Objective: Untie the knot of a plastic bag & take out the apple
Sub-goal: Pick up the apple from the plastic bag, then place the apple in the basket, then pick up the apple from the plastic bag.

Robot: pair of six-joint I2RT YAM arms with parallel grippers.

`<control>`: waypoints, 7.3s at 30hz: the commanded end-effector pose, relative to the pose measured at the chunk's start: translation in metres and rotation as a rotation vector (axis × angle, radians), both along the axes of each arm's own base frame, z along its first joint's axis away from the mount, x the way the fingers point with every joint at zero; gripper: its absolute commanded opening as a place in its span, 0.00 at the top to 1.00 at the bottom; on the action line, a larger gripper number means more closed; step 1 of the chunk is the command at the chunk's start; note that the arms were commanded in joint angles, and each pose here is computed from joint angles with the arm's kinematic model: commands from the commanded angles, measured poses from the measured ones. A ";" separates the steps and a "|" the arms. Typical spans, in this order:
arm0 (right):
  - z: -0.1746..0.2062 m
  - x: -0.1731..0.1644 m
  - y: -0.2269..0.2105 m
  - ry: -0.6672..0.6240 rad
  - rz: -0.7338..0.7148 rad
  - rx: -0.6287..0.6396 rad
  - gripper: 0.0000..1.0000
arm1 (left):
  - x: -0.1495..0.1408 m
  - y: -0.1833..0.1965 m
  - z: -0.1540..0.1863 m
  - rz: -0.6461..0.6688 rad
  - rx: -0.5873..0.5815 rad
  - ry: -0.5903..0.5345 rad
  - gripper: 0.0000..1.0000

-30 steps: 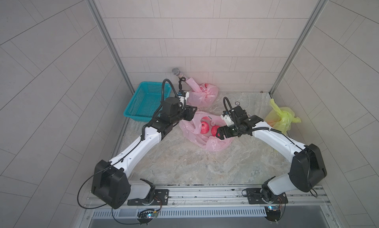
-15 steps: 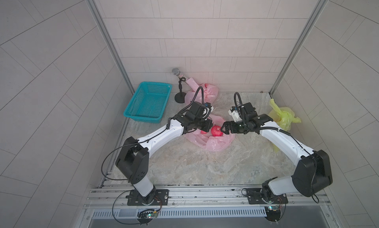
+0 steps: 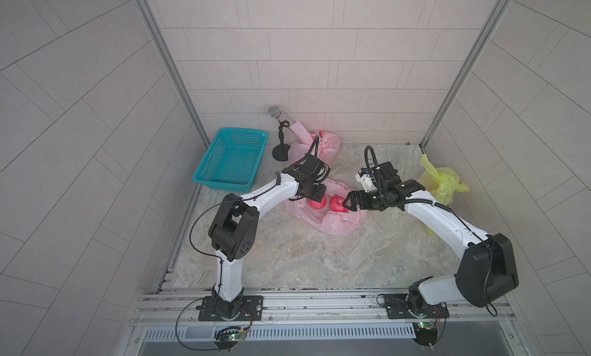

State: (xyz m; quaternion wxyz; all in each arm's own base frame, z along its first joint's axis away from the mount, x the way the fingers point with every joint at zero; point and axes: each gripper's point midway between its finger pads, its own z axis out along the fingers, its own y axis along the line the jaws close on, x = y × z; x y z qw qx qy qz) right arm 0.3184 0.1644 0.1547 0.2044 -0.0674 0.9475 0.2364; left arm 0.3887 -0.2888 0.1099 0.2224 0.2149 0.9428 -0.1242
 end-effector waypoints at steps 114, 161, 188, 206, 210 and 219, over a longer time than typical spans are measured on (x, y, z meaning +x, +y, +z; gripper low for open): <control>0.024 0.026 -0.015 0.015 -0.047 -0.054 0.00 | 0.155 0.361 0.026 0.743 0.085 -0.171 0.58; 0.034 0.044 -0.005 0.001 -0.070 -0.023 0.00 | 0.153 0.358 0.044 0.734 0.060 -0.218 0.00; 0.018 0.010 0.014 0.036 0.029 0.067 0.47 | -0.036 0.070 0.159 -0.025 -0.278 -0.356 0.32; -0.052 0.027 -0.004 0.084 -0.104 -0.044 0.62 | -0.087 -0.015 0.048 -0.250 -0.127 -0.107 0.28; -0.075 0.026 -0.011 0.116 -0.122 -0.076 0.68 | -0.075 -0.020 0.034 -0.251 -0.085 -0.098 0.20; -0.108 0.018 -0.025 0.158 -0.160 -0.132 0.75 | -0.057 -0.043 0.013 -0.261 -0.083 -0.075 0.12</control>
